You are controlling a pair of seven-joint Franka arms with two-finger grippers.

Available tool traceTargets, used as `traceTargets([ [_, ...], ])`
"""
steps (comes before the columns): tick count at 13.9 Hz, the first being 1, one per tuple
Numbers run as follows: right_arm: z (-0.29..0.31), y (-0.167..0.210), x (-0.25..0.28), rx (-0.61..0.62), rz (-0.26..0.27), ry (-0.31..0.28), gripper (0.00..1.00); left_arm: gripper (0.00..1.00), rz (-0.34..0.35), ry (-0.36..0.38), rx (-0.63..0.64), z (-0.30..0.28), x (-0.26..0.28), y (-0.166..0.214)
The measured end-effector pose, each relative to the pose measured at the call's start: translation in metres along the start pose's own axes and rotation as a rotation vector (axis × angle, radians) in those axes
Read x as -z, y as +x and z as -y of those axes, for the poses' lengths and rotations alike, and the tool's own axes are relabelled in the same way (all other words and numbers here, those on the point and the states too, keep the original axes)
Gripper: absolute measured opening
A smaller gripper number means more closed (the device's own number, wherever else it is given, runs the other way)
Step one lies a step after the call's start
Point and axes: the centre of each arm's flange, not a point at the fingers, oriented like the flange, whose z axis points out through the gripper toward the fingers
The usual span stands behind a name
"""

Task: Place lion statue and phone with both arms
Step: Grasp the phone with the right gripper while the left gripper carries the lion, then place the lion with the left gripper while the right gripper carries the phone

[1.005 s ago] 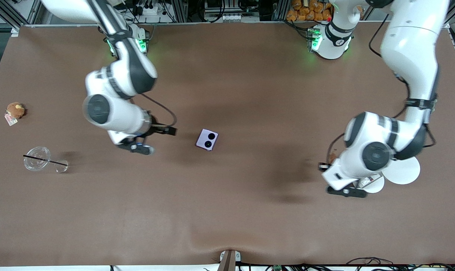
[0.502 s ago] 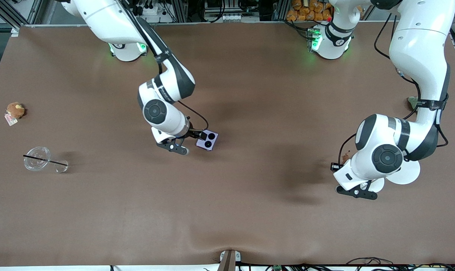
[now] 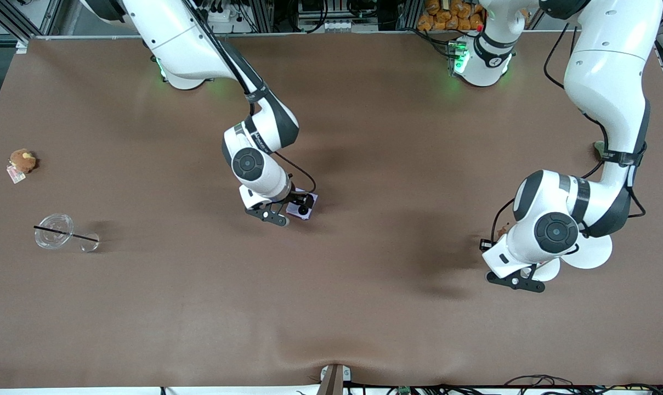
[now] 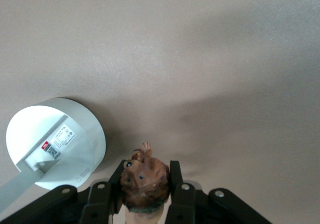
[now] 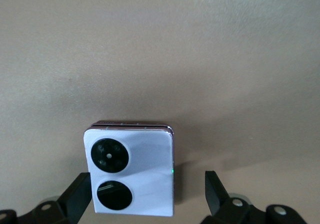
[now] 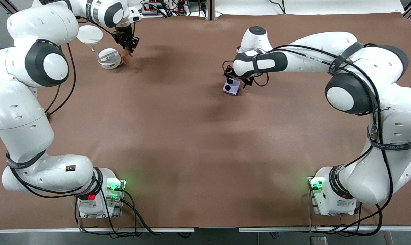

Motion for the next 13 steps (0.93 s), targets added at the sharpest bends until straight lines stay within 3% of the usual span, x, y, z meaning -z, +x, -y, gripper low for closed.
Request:
traceTargets([
  [6,0.011,-0.012,-0.006,-0.010,0.002,-0.002,1.00,0.37,-0.020,-0.021,0.016,0.012,-0.045,0.006],
  [13,0.013,-0.015,-0.022,-0.025,0.003,-0.009,1.00,0.37,-0.030,0.018,-0.007,0.016,-0.055,0.007],
])
